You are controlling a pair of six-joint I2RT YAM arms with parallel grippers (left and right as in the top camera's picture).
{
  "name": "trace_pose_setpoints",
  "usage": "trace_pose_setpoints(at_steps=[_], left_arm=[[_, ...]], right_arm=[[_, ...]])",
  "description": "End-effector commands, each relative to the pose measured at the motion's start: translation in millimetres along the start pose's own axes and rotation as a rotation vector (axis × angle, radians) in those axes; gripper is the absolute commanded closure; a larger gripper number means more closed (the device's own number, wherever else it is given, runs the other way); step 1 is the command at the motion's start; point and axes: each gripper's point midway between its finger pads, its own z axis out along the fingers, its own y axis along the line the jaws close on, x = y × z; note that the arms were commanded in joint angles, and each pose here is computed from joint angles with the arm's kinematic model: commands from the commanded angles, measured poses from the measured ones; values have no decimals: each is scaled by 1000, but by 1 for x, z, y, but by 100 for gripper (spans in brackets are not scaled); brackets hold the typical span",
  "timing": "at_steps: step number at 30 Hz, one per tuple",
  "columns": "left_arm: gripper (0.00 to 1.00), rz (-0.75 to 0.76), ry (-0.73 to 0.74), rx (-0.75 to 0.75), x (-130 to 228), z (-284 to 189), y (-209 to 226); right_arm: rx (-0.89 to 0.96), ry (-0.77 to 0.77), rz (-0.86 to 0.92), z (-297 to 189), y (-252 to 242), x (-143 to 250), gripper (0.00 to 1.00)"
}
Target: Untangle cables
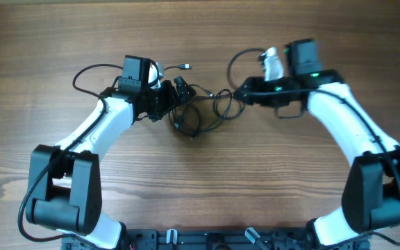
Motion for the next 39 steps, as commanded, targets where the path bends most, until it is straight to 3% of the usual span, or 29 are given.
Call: trace_pose_setpoints(at_steps=[1,3,5,6,7,9,11,16,21,28,34,39], left_arm=[[0,25,-4,2,-2,2,-2],[0,25,-3,2,-2,2,-2],[0,25,-3,1,-2,2,-1],[0,24,-3,1,-2,2,-1],[0,24,-3,1,-2,2,-1],[0,24,-3,2,-2,2,-1],[0,24,14,23,1,2,-5],[0,80,100,212,17,0,-44],[0,168,110,260,34,11,-75],[2,134,29,189,38,29,-90],[16,138,-52,139,25,28,-97],[22,173,-124,18,8,24,-105]], right_arm=[[143,-32,149,7,-21,-3,49],[168,-50,223,6,-25,-4,52],[169,-66,264,6,-26,-7,49],[166,-74,283,6,-25,-9,41],[164,-78,299,6,-25,-10,26],[167,-80,289,6,-25,-10,17],[180,-85,283,6,-28,-10,0],[294,-108,279,1,-48,-10,0],[390,-120,398,-5,-64,-2,2],[454,-137,488,-11,-76,3,28],[623,-148,736,-43,-124,26,29],[609,-99,751,-64,-151,33,30]])
